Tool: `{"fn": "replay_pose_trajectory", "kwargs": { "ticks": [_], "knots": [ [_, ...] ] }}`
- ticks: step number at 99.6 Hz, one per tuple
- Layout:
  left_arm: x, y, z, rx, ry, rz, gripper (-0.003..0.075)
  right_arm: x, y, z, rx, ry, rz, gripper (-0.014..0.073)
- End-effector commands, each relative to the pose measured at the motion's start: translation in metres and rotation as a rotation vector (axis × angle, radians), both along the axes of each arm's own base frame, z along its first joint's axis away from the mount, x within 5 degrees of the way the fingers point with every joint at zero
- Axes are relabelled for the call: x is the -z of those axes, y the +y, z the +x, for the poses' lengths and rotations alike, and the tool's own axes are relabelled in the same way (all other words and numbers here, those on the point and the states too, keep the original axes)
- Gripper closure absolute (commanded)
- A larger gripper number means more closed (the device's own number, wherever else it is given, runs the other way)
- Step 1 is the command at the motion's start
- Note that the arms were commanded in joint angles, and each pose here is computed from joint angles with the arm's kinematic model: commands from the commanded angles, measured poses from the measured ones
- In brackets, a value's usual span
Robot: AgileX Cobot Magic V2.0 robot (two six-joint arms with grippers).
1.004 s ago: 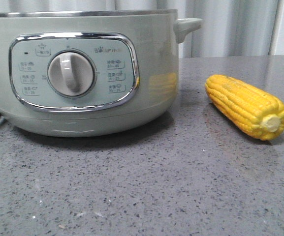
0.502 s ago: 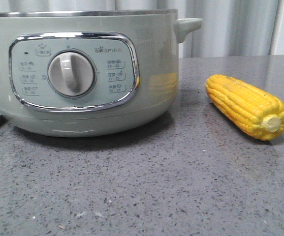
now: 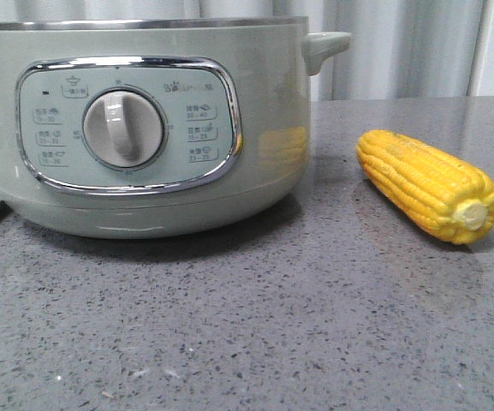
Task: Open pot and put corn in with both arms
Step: 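Lower the right gripper over the yellow corn cob and grasp it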
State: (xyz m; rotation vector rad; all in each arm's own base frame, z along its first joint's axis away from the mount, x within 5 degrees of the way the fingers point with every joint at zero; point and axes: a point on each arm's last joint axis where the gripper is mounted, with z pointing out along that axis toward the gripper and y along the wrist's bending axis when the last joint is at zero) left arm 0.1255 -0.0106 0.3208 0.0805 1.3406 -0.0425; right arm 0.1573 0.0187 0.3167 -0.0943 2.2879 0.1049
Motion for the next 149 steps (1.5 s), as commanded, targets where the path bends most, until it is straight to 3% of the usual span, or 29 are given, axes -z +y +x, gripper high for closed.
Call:
{"fn": "replay_pose_trajectory", "kwargs": {
  "ticks": [1, 26, 50, 97, 107, 131, 149],
  "knots": [
    [-0.021, 0.001, -0.010, 0.001, -0.116, -0.015, 0.0344, -0.013, 0.013, 0.020, -0.064, -0.005, 0.005, 0.0263],
    [-0.022, 0.001, -0.013, 0.001, -0.125, -0.016, 0.0344, -0.006, 0.056, 0.070, -0.192, 0.171, 0.047, 0.0264],
    [-0.022, 0.001, -0.013, 0.001, -0.125, -0.016, 0.0345, 0.014, 0.071, 0.103, -0.196, 0.278, 0.065, 0.0264],
    [-0.022, 0.001, -0.013, 0.001, -0.126, -0.016, 0.0345, 0.028, 0.074, 0.111, -0.187, 0.330, 0.060, 0.0269],
    [-0.022, 0.001, -0.013, 0.001, -0.126, -0.016, 0.0345, 0.028, 0.074, 0.111, -0.187, 0.329, 0.054, 0.0335],
    [-0.022, 0.001, -0.013, 0.001, -0.126, -0.016, 0.0345, 0.029, 0.072, 0.111, -0.188, 0.336, 0.032, 0.0628],
    [-0.022, 0.001, -0.013, 0.001, -0.126, -0.016, 0.0345, 0.025, 0.068, 0.106, -0.195, 0.345, -0.010, 0.0664]
  ]
}}
